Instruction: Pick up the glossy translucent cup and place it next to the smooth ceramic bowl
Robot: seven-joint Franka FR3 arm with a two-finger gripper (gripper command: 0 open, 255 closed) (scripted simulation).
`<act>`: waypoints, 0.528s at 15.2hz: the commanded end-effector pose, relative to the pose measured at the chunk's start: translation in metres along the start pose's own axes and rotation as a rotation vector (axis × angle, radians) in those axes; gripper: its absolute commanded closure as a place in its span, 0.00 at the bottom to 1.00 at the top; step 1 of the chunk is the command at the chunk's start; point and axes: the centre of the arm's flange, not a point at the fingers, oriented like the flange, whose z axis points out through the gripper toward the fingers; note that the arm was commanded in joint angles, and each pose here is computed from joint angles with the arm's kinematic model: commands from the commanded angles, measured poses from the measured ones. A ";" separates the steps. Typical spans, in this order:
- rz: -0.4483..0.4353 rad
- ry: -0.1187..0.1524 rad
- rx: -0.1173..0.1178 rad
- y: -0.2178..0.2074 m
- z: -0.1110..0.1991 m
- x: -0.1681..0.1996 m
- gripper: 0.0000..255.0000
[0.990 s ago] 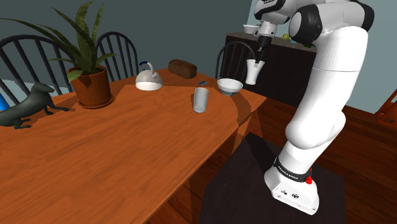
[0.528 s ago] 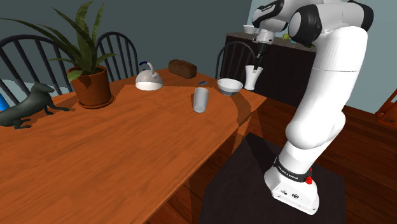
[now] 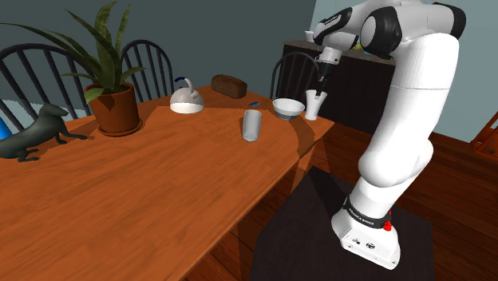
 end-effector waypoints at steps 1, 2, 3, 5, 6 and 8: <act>0.000 0.000 0.000 0.003 0.011 0.000 1.00; 0.000 0.000 0.000 0.004 0.016 0.000 1.00; 0.000 0.000 0.000 0.006 0.021 0.000 1.00; 0.000 0.000 0.000 0.009 0.032 0.000 1.00; 0.000 0.000 0.000 0.010 0.037 0.000 1.00; 0.000 0.000 0.000 0.013 0.047 0.001 1.00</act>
